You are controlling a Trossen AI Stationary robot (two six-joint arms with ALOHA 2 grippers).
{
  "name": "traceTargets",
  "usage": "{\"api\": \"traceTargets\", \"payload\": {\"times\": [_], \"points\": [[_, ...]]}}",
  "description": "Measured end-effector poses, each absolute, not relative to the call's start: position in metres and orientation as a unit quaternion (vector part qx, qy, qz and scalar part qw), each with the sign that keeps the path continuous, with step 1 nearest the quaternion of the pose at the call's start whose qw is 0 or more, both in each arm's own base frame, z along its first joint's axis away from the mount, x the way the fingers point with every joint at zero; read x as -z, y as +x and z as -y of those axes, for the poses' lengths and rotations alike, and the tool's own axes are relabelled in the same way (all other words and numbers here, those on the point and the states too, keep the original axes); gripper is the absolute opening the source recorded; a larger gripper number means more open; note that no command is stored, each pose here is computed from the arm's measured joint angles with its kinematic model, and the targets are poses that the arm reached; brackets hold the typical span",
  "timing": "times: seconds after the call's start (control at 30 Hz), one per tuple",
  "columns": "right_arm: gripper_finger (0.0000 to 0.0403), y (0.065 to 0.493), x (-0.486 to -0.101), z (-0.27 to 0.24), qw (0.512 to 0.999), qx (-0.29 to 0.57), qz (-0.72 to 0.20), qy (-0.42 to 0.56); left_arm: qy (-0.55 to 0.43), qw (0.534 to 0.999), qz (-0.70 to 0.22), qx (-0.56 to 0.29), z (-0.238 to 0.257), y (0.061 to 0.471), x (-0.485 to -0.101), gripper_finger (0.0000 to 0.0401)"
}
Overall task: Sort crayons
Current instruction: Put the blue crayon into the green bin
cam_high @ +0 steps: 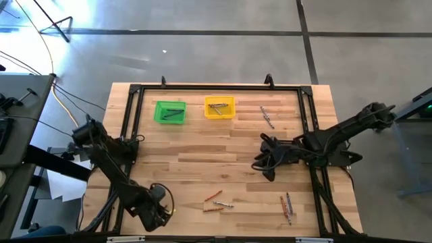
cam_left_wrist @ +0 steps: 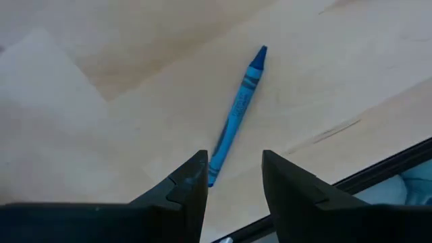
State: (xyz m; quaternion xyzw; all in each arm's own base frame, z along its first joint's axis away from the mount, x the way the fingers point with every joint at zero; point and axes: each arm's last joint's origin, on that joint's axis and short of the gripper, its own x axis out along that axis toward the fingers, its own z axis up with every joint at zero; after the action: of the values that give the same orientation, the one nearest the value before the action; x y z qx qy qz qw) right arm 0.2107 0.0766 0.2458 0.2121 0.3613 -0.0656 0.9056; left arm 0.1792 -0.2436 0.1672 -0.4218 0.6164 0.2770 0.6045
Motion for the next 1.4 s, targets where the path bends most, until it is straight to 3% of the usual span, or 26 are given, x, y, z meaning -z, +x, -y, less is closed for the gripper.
{"api": "traceTargets", "payload": {"times": [0.33, 0.67, 0.77, 1.0, 1.23, 1.4], "points": [[0.0121, 0.210, -0.246, -0.079, 0.907, 0.065, -0.358, 0.210, -0.407, 0.604, -0.620, -0.292, 0.247, 0.183, -0.150, 0.0125], [0.0121, 0.210, -0.246, -0.078, 0.908, 0.066, -0.357, 0.209, -0.382, 0.568, -0.656, -0.320, 0.249, 0.185, -0.128, 0.0120], [0.0121, 0.210, -0.246, -0.078, 0.909, 0.071, -0.354, 0.206, -0.381, 0.562, -0.660, -0.323, 0.247, 0.187, -0.127, 0.0101], [0.0121, 0.210, -0.246, -0.078, 0.910, 0.076, -0.353, 0.203, -0.371, 0.561, -0.674, -0.307, 0.237, 0.199, -0.126, 0.0008], [0.0121, 0.208, -0.244, -0.077, 0.909, 0.081, -0.364, 0.187, -0.355, 0.568, -0.687, -0.283, 0.224, 0.212, -0.127, 0.0003], [0.0121, 0.207, -0.242, -0.075, 0.905, 0.088, -0.374, 0.182, -0.346, 0.603, -0.668, -0.266, 0.213, 0.220, -0.135, 0.0001]]}}
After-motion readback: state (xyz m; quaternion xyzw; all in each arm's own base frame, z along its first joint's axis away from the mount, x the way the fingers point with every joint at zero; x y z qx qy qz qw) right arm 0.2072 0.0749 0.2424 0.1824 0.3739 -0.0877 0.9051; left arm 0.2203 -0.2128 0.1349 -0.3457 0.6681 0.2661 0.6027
